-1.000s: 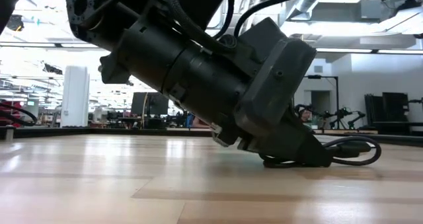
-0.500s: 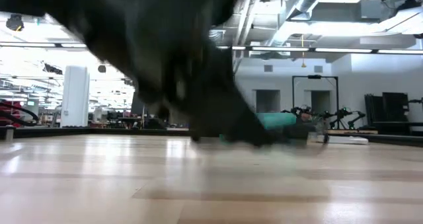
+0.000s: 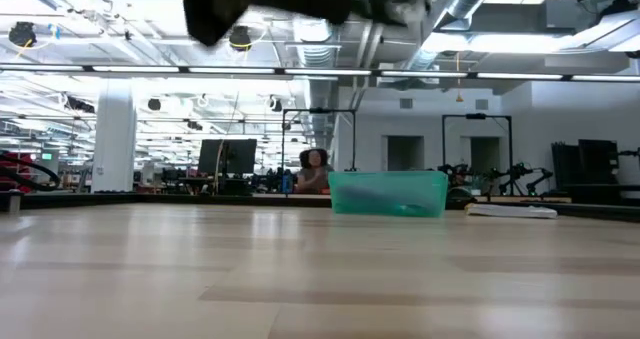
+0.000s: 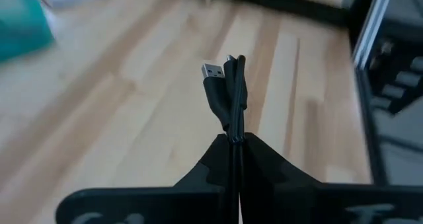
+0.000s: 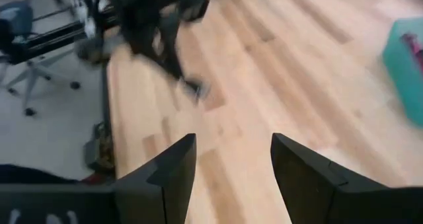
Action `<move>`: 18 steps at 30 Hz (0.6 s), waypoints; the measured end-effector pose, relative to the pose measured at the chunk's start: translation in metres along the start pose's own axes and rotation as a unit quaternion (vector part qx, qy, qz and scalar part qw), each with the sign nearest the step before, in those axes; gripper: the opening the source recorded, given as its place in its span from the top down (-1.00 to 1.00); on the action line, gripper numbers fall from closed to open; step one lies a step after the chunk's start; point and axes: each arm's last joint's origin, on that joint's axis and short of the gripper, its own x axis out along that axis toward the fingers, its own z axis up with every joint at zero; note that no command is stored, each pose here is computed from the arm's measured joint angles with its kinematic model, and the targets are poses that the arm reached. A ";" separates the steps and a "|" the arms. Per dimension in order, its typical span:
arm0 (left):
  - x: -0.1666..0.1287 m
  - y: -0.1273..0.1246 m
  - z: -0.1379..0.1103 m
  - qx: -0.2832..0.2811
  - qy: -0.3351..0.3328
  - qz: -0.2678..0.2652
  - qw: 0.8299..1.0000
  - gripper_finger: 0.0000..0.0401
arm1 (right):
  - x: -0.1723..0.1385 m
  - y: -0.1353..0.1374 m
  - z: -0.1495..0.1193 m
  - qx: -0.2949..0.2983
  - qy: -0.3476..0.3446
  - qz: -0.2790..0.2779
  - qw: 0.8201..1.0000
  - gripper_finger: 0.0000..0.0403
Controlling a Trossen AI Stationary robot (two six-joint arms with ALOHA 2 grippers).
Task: Pick and place USB-C Cables
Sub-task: Put the black charger cable into the light blue bin
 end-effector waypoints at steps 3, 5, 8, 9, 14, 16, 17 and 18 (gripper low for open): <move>-0.020 0.003 0.024 -0.015 -0.036 -0.002 0.999 1.00 | -0.003 0.003 -0.014 -0.001 -0.006 0.014 1.000 -0.09; -0.030 0.007 0.035 -0.018 -0.059 0.007 0.998 1.00 | -0.002 0.005 -0.023 0.002 -0.029 0.023 0.999 -0.09; -0.042 0.008 0.051 -0.030 -0.107 0.013 0.994 1.00 | 0.003 0.008 -0.033 0.005 -0.064 0.037 0.997 -0.09; -0.046 0.007 0.057 -0.029 -0.123 0.009 0.992 1.00 | 0.005 0.009 -0.037 0.004 -0.075 0.043 0.996 -0.09; -0.051 0.001 0.081 -0.010 -0.197 -0.050 0.979 1.00 | 0.032 0.007 -0.039 -0.002 -0.127 0.053 0.990 -0.09; -0.050 0.002 0.091 -0.007 -0.215 -0.094 0.972 1.00 | 0.043 0.005 -0.033 -0.009 -0.142 0.059 0.988 -0.09; -0.048 0.003 0.094 -0.005 -0.221 -0.112 0.969 1.00 | 0.047 0.005 -0.029 -0.016 -0.146 0.065 0.987 -0.09; -0.047 0.005 0.098 -0.001 -0.225 -0.127 0.966 1.00 | 0.050 0.005 -0.023 -0.024 -0.150 0.072 0.986 -0.09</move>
